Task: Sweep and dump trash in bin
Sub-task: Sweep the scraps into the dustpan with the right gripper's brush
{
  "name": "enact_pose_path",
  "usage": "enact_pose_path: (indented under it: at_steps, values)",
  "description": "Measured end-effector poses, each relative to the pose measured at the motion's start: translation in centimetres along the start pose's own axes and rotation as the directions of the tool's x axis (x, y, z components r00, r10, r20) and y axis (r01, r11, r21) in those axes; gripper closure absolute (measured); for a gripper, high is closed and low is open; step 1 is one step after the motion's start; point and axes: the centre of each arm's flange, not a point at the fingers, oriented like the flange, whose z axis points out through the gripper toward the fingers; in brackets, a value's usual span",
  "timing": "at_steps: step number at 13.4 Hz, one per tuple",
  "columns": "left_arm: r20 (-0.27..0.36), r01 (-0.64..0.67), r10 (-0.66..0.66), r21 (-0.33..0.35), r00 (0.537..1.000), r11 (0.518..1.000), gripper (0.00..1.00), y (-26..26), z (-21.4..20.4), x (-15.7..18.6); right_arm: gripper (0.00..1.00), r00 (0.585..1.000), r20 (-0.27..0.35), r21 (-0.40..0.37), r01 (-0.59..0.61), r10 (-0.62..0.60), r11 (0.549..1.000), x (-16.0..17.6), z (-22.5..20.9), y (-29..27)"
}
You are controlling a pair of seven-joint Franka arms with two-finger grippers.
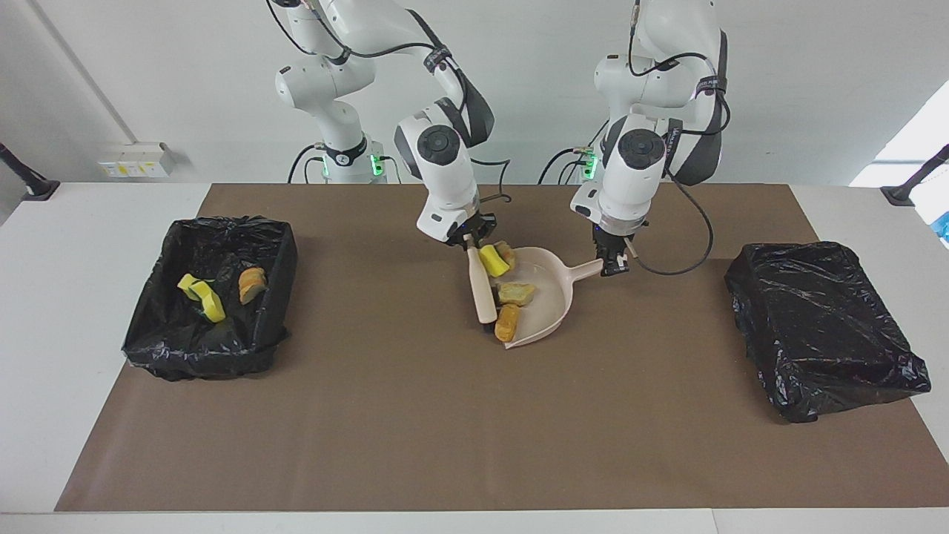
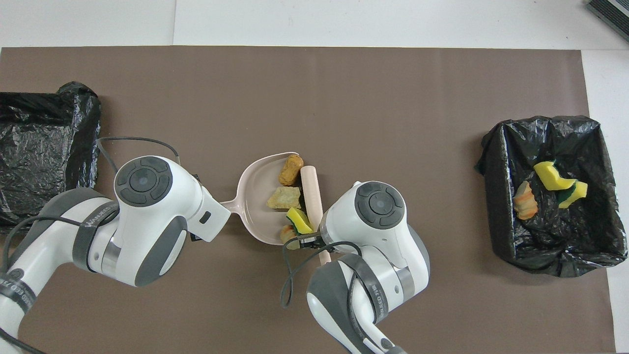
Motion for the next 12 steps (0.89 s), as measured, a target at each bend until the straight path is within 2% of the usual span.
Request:
enact_pose_path:
  at_steps: [2, 6, 7, 10, 12]
  values:
    - [0.0, 0.003, -0.003, 0.0, 1.0, 1.0, 0.67, 0.0, 0.0, 0.0, 0.74, 0.999, 0.017, 0.103, -0.038, 0.036, 0.994, 0.2, -0.5, -2.4]
    - [0.0, 0.006, -0.006, 0.0, 1.0, 1.0, 0.67, 0.0, 0.0, 0.0, 0.74, 0.998, 0.037, 0.124, -0.055, 0.051, 0.991, 0.4, -1.5, -2.5]
    - [0.0, 0.007, -0.007, 0.0, 1.0, 1.0, 0.67, 0.0, 0.0, 0.0, 0.74, 0.998, 0.041, 0.108, -0.055, 0.05, 0.993, 0.5, -2.3, -1.9]
    - [0.0, 0.015, -0.015, 0.0, 1.0, 1.0, 0.67, 0.0, 0.0, 0.0, 0.74, 0.998, 0.026, -0.078, -0.061, 0.063, 0.995, -0.2, -4.9, 1.4]
    - [-0.001, 0.028, -0.028, 0.002, 1.0, 1.0, 0.67, -0.1, 0.0, -0.1, 0.74, 0.996, 0.036, -0.127, -0.08, 0.085, 0.989, -0.6, -6.8, 3.7]
